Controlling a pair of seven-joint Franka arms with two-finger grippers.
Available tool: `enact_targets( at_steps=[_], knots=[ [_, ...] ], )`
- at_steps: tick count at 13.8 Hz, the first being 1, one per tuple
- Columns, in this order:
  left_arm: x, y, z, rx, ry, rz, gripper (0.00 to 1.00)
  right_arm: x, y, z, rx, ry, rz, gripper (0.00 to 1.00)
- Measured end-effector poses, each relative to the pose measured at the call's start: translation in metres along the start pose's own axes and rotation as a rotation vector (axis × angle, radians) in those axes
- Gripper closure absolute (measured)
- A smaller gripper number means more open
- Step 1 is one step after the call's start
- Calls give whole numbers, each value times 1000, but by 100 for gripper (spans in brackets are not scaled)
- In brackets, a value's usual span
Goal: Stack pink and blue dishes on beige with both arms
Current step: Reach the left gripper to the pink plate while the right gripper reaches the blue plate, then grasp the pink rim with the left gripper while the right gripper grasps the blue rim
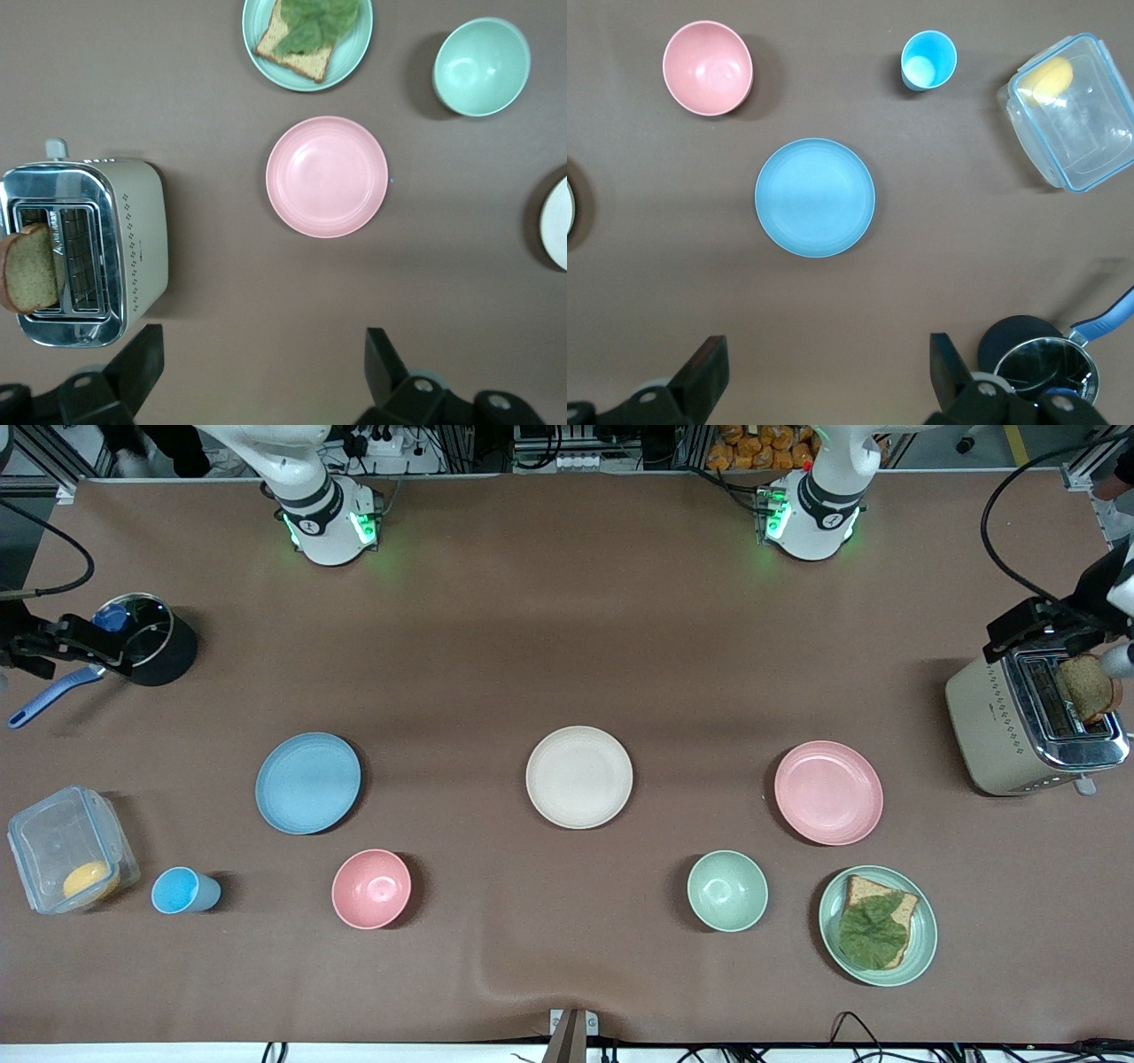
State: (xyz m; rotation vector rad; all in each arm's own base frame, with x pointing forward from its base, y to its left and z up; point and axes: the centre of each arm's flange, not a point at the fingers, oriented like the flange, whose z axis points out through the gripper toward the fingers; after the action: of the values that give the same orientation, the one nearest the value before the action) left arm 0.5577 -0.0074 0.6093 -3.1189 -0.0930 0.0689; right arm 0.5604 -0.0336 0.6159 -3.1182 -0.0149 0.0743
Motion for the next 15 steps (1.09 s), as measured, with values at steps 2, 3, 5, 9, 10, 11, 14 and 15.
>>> enact_targets(
  at_steps=[2, 3, 5, 9, 10, 11, 14, 15],
  knots=[
    [17, 2, 47, 4, -88, 3, 0, 3, 2, 7, 2, -13, 3, 0],
    [26, 4, 75, 4, -127, 4, 0, 6, 3, 14, 5, -24, 2, 0],
    [40, 10, 131, 3, -152, -4, 0, 18, -2, 37, 13, -62, -12, 0],
    [35, 11, 270, -6, -78, -27, 0, 48, -30, 105, 27, -172, -67, 0],
    [26, 7, 296, -7, -81, -35, 0, 55, -30, 123, 32, -197, -69, 0],
    [20, -1, 313, -7, -92, -49, 0, 62, -27, 137, 36, -205, -65, 0],
    [21, -37, 342, -14, -93, -113, 0, 81, -21, 167, 42, -193, -59, 0],
    [23, -46, 354, -17, -86, -130, 0, 85, -22, 178, 36, -205, -65, 0]
  ],
)
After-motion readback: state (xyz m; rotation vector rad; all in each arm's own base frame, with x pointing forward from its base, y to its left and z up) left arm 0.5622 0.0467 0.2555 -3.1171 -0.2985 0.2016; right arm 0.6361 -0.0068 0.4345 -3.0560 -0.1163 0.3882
